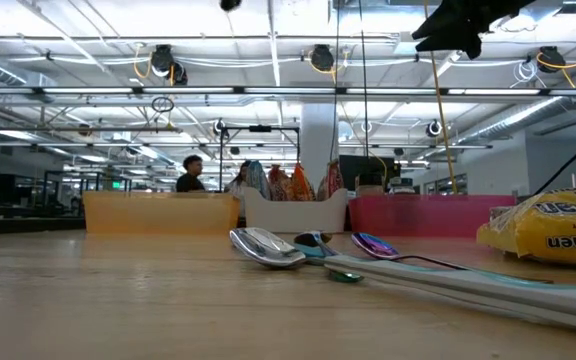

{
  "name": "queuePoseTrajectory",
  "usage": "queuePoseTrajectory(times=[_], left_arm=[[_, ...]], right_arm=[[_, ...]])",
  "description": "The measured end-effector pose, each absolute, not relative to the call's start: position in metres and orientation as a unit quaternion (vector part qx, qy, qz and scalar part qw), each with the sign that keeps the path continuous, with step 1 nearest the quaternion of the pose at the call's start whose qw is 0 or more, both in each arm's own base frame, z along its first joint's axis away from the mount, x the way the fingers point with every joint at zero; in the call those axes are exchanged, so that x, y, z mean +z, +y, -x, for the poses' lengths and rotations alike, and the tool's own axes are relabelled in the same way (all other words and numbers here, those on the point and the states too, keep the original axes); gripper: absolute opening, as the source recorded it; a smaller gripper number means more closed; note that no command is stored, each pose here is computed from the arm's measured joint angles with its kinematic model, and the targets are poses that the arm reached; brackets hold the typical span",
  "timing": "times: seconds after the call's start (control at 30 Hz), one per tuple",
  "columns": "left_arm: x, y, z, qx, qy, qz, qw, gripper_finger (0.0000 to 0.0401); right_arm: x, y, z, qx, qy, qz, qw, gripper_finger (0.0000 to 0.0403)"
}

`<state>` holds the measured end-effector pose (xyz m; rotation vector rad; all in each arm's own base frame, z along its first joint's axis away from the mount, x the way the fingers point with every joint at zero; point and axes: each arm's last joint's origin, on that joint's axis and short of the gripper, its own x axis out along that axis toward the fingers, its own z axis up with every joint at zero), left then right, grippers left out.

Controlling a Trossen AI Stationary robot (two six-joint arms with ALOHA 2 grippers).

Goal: Pick & Place Food Item
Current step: Put the orange spice bag into the red bin

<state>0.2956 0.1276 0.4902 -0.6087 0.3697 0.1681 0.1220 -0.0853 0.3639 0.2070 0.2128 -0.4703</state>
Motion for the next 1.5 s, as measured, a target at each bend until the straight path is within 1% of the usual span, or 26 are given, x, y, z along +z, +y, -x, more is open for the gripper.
queuePoseTrajectory(times=[0.17, 0.37, 0.47, 0.57, 0.73, 0.8, 0.9, 1.0, 1.1, 1.2, 1.3, 1.4, 1.5], left_arm=[[0.497, 0.098, -0.28, 0.083, 0.211, 0.24, 0.944, 0.0241], [0.494, 0.075, -0.278, 0.048, 0.252, 0.19, 0.948, 0.0241], [0.485, 0.069, -0.284, 0.011, 0.267, 0.167, 0.949, 0.0241], [0.465, 0.066, -0.292, -0.032, 0.296, 0.164, 0.94, 0.0241], [0.417, 0.065, -0.3, -0.093, 0.345, 0.182, 0.916, 0.0241], [0.394, 0.065, -0.304, -0.112, 0.353, 0.195, 0.908, 0.0241], [0.362, 0.062, -0.304, -0.134, 0.367, 0.225, 0.893, 0.0241], [0.338, 0.055, -0.302, -0.16, 0.368, 0.247, 0.882, 0.0241], [0.319, 0.047, -0.3, -0.176, 0.37, 0.259, 0.875, 0.0241], [0.302, 0.038, -0.296, -0.185, 0.371, 0.264, 0.871, 0.0241], [0.289, 0.031, -0.295, -0.191, 0.361, 0.271, 0.871, 0.0241], [0.279, 0.025, -0.295, -0.195, 0.354, 0.284, 0.87, 0.0241], [0.27, 0.02, -0.294, -0.198, 0.361, 0.3, 0.86, 0.0241]], right_arm=[[0.364, -0.085, -0.122, -0.233, 0.1, -0.115, 0.96, 0.0155], [0.362, -0.088, -0.126, -0.244, 0.079, -0.223, 0.941, 0.0155], [0.35, -0.091, -0.131, -0.233, 0.067, -0.265, 0.933, 0.0155], [0.33, -0.093, -0.141, -0.202, 0.037, -0.322, 0.924, 0.0155], [0.286, -0.082, -0.159, -0.106, -0.044, -0.41, 0.905, 0.0155], [0.269, -0.072, -0.164, -0.074, -0.076, -0.428, 0.897, 0.0155], [0.249, -0.055, -0.168, -0.048, -0.108, -0.447, 0.887, 0.0155], [0.24, -0.038, -0.172, -0.046, -0.118, -0.441, 0.888, 0.0155], [0.244, -0.023, -0.178, -0.046, -0.12, -0.413, 0.902, 0.0155], [0.257, -0.011, -0.189, -0.041, -0.121, -0.376, 0.918, 0.0155], [0.279, -0.001, -0.204, -0.025, -0.112, -0.332, 0.936, 0.0155], [0.301, 0.005, -0.223, -0.028, -0.061, -0.287, 0.956, 0.0155], [0.321, 0.011, -0.242, -0.036, 0.023, -0.224, 0.974, 0.0155]])
